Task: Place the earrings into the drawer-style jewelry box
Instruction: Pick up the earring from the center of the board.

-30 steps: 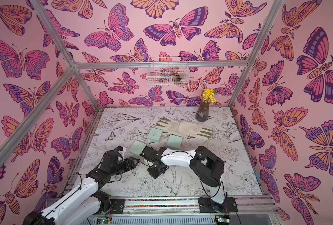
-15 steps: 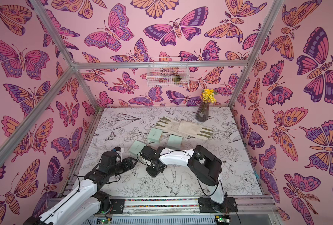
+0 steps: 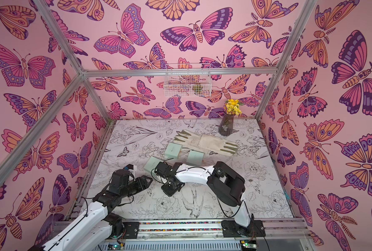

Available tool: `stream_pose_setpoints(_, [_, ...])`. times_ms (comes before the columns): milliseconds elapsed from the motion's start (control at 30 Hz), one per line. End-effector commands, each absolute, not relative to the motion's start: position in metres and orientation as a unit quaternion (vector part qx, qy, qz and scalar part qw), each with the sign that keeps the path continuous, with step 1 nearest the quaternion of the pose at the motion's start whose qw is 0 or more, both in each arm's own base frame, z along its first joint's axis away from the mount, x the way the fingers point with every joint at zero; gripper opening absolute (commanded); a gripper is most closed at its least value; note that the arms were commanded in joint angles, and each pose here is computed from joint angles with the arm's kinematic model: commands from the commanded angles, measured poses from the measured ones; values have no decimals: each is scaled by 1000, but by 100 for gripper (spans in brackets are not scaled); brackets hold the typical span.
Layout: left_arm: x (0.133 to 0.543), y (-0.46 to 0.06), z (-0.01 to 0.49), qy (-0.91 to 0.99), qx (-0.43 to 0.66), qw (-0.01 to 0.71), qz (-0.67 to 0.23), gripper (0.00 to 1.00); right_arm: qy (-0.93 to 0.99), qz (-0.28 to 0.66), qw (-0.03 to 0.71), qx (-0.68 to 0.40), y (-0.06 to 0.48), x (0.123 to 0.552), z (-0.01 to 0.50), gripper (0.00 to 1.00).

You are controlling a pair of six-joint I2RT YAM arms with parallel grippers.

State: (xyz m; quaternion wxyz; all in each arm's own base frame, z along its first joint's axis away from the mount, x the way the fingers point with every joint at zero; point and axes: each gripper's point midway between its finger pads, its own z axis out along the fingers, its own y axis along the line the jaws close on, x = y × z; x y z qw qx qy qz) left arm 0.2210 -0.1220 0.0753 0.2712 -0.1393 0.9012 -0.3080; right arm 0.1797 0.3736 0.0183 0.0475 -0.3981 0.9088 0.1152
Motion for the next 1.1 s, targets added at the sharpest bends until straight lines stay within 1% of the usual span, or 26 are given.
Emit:
stream_pose_setpoints(0, [215,-117,65,907,-146,260,-296,71,908,86,25,-408,364,175,4,35])
stream_pose_setpoints(333, [215,-117,63,907,-145,259,-297,71,910,88,15,-406,365,172,4,31])
stream_pose_setpoints(533, [216,-119,63,907,-144,258,-300,70,919,79,13,-385,361,172,7,32])
stream_pose_setpoints(633, [217,-119,64,907,-143,258,-301,70,931,79,7,-357,361,170,11,33])
stream_pose_setpoints(833, [216,-120,64,906,-142,258,-303,70,949,83,-27,-303,363,163,11,33])
stream_pose_setpoints(1067, [215,-119,64,905,-141,261,-305,70,954,88,-34,-286,372,164,6,34])
